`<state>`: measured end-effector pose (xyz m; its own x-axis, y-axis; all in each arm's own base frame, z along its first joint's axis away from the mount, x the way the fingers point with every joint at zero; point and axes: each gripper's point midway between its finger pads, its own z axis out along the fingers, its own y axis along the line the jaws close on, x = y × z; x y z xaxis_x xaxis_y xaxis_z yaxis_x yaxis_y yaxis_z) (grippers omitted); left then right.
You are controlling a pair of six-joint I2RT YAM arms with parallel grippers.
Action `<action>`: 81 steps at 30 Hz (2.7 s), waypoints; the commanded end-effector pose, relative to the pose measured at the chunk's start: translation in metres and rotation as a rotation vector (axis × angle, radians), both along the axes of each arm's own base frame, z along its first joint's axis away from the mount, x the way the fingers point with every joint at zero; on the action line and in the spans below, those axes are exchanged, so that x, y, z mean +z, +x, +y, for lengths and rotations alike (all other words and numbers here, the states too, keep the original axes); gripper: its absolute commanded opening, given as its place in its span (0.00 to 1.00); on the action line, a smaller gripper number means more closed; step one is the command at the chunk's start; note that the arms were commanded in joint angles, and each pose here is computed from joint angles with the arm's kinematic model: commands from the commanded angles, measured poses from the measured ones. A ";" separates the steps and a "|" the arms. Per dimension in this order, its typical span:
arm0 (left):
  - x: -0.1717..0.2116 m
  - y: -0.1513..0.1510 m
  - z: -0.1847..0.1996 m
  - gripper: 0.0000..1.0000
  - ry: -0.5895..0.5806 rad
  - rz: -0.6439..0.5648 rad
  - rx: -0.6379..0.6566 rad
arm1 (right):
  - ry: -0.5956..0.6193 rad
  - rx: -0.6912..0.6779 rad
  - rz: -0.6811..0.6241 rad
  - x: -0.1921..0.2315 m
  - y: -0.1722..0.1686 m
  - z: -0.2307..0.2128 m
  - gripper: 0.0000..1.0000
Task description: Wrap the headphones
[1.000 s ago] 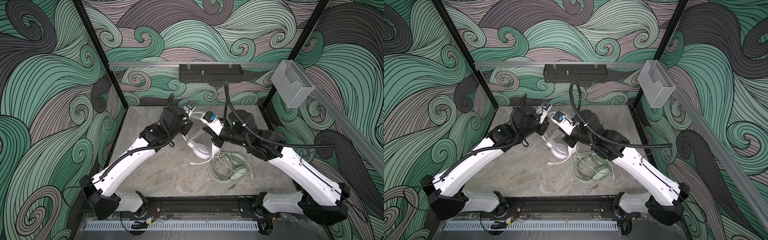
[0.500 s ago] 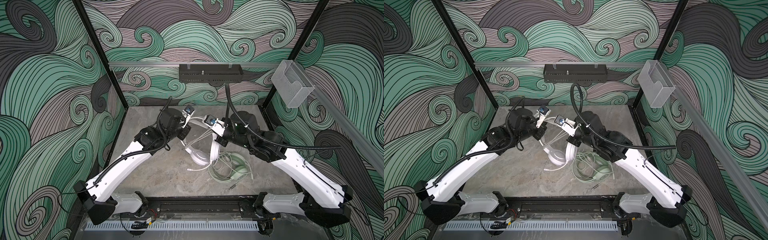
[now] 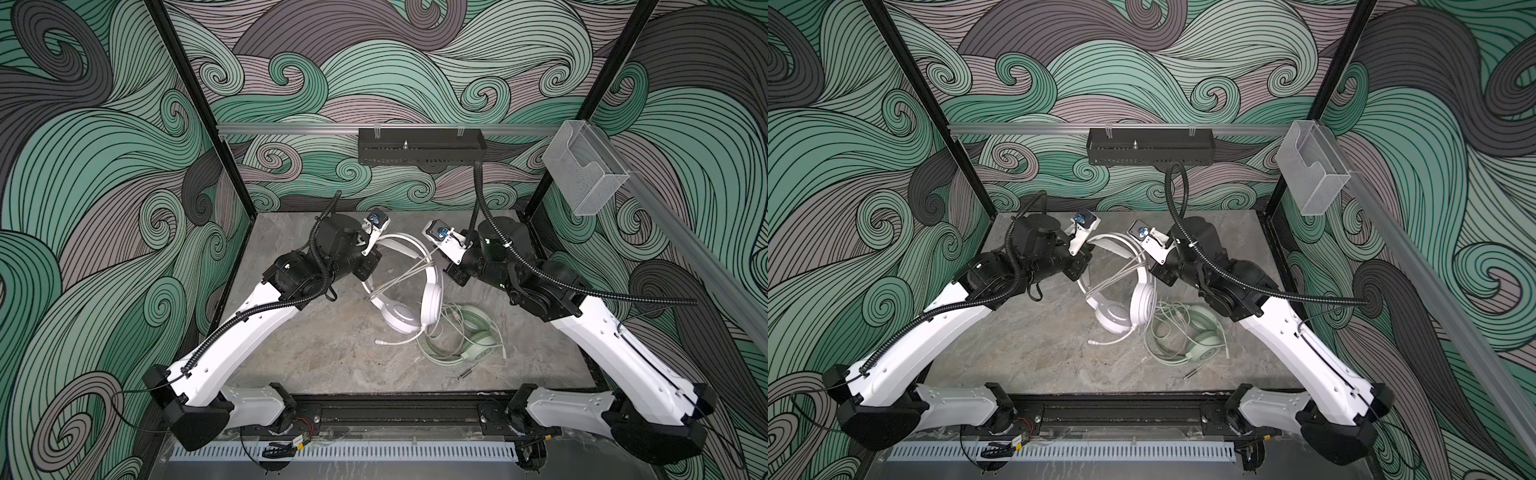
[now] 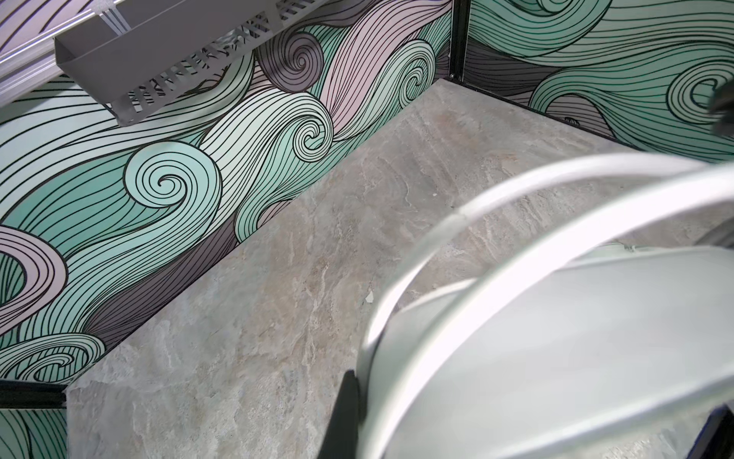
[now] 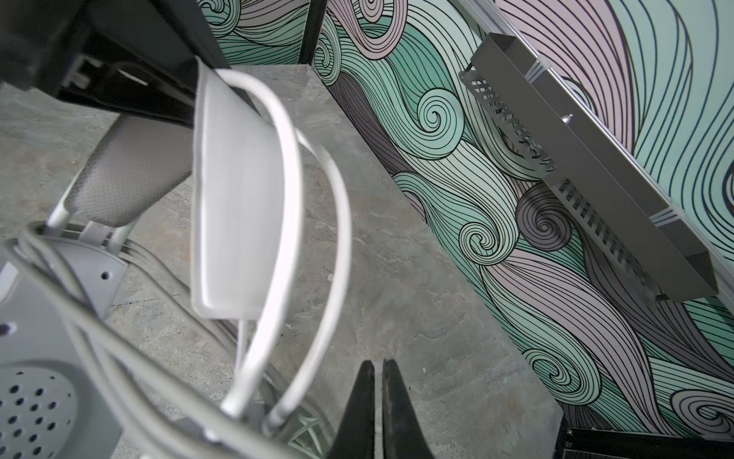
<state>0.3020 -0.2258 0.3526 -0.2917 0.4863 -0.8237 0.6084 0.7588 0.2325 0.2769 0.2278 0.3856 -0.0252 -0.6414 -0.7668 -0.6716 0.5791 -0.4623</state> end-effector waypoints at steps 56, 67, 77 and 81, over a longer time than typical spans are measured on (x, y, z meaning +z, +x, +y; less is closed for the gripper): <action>0.272 -0.053 0.040 0.00 -0.853 -0.235 0.008 | 0.639 0.179 -0.031 0.070 0.030 0.029 0.22; 0.290 -0.050 0.046 0.00 -0.964 -0.253 0.026 | 0.646 0.178 -0.016 0.068 0.030 0.030 0.16; 0.300 -0.028 0.043 0.00 -1.087 -0.235 0.056 | 0.654 0.170 0.073 0.027 0.023 0.035 0.13; 0.299 -0.019 0.036 0.00 -1.127 -0.212 0.048 | 0.644 0.169 0.098 0.014 0.022 0.037 0.10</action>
